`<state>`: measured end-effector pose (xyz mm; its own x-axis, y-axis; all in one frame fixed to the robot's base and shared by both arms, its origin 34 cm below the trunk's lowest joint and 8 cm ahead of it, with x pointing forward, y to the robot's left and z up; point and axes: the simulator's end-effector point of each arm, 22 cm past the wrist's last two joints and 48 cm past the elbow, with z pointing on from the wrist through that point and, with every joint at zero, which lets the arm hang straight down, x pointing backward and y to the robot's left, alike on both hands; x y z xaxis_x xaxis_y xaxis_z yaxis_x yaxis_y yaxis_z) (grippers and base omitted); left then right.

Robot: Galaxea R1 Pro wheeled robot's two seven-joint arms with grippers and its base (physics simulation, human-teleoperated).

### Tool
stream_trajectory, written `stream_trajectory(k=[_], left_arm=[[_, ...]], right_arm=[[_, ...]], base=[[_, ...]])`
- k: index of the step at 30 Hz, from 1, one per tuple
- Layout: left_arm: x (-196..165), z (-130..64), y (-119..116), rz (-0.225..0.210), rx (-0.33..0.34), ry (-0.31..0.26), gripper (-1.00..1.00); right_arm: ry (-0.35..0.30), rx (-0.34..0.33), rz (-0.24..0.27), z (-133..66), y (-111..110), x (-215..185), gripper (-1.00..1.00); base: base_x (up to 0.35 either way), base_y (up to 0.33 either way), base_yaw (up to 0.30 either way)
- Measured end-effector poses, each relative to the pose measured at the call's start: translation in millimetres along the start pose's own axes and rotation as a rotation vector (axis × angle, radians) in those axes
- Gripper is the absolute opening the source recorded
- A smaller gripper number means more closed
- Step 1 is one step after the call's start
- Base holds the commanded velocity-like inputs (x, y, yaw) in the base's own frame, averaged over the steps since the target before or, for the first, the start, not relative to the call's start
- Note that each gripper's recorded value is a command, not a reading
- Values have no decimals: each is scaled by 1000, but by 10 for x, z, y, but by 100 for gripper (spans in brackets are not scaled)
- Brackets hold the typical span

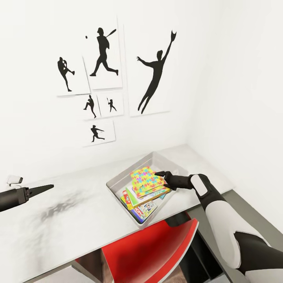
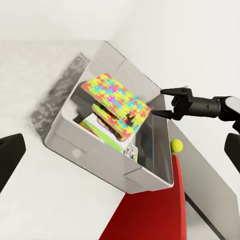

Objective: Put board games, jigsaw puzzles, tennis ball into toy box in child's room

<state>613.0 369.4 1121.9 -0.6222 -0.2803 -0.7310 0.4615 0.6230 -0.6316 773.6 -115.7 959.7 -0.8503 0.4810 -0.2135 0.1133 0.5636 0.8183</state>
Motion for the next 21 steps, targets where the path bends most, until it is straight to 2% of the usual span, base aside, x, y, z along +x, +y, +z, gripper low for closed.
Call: stream_trajectory(k=[14,18,21], left_arm=[[-2,-4,-8,0,2,-1,100],[-19,-14,-28,4,4,-5,100],[-33,-22,-46,8,5,-8,100]], right_arm=[[11,-19,14,-26,22,24,100],[-19,-74,-15,-105,218,-80,100],[-58,-150,-60,-231,476,-189,100]], base=[[-77,0,-12],[-4,0,-134],[-1,0,-158]])
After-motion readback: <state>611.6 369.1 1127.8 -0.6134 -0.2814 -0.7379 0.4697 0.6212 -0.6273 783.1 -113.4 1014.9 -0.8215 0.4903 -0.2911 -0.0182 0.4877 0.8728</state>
